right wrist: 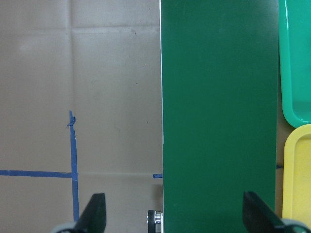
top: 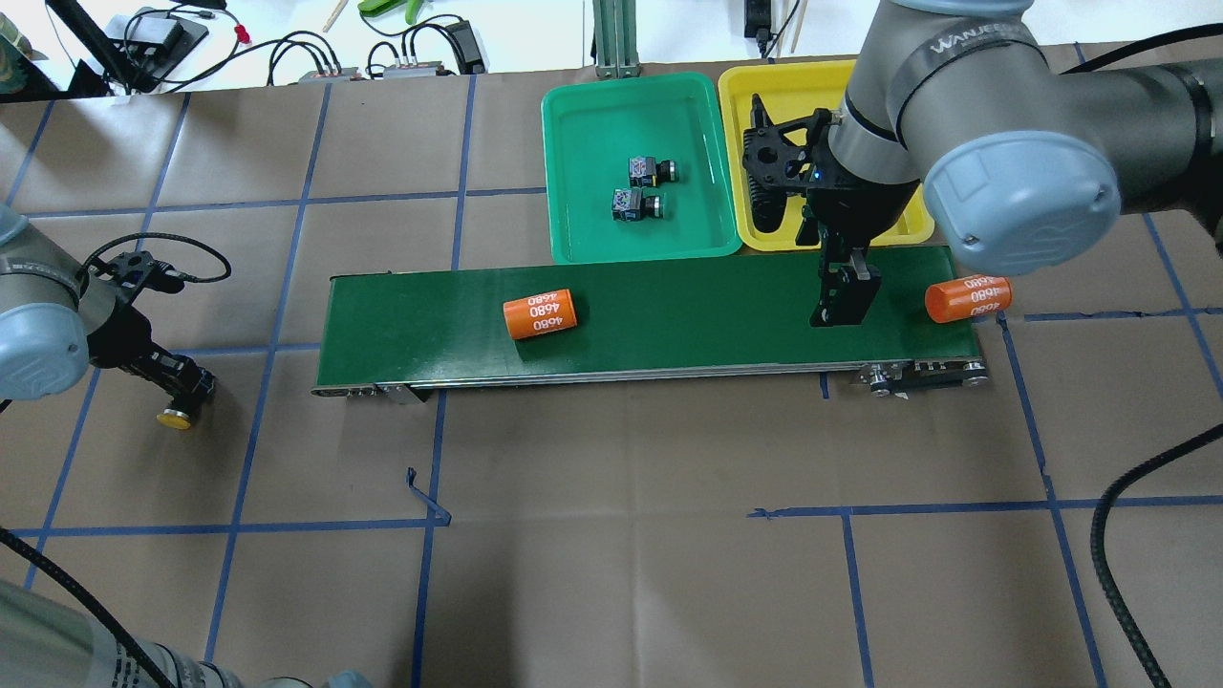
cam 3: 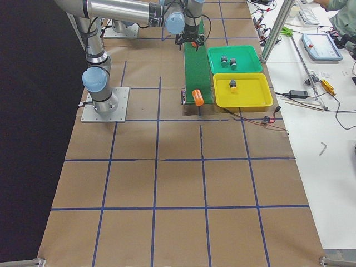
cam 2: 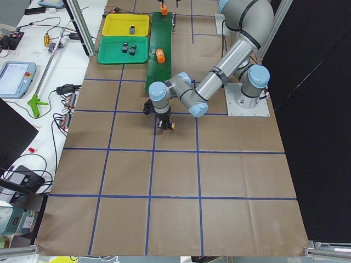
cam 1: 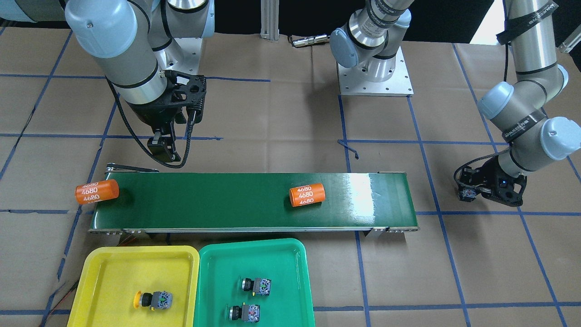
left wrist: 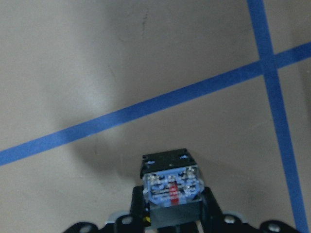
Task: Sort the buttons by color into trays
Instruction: 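Hold right gripper at belt end while left grasps yellow-cap button from table, then set the yellow-cap button down on the belt with the left gripper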
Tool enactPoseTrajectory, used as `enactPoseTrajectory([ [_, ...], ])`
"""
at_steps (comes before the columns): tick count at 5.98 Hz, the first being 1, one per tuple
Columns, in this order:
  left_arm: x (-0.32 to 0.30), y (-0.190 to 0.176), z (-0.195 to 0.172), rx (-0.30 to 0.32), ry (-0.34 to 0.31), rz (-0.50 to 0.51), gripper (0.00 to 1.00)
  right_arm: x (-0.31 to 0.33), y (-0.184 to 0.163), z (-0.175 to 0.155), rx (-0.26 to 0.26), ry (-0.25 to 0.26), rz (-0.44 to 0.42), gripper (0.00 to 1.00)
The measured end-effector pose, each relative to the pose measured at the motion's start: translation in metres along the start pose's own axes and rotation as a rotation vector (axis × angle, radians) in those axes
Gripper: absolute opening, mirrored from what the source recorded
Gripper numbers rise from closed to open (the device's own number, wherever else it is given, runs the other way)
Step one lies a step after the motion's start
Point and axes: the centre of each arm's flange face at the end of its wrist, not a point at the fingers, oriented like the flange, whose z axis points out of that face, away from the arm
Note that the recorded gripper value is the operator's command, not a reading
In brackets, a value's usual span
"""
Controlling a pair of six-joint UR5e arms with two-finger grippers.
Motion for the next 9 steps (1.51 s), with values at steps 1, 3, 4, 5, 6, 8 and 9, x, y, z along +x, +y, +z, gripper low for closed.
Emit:
enactPoseTrajectory([
  [1, 0.010, -0.007, -0.016, 0.016, -0.022, 0.038, 0.00, 0.000, 0.000, 0.000, -0.002, 0.001, 0.000, 1.00],
  [3, 0.090, -0.048, -0.067, 0.063, -0.093, 0.260, 0.00, 0.000, 0.000, -0.001, -0.004, 0.003, -0.001, 1.00],
  [4, 0.141, -0.070, -0.081, 0.076, -0.109, 0.431, 0.00, 0.000, 0.000, -0.001, -0.004, 0.003, -0.001, 1.00],
  [5, 0.185, -0.087, -0.081, 0.075, -0.112, 0.600, 0.00, 0.000, 0.000, -0.001, -0.004, 0.003, -0.001, 1.00],
  [6, 0.223, -0.099, -0.077, 0.067, -0.111, 0.756, 0.00, 0.000, 0.001, 0.000, -0.006, 0.002, -0.001, 1.00],
  [8, 0.268, -0.112, -0.067, 0.052, -0.108, 0.997, 0.04, 0.000, 0.001, 0.000, -0.007, 0.002, -0.001, 1.00],
  [9, 0.281, -0.114, -0.067, 0.050, -0.113, 1.084, 0.97, 0.000, 0.001, 0.000, -0.007, 0.002, -0.001, 1.00],
])
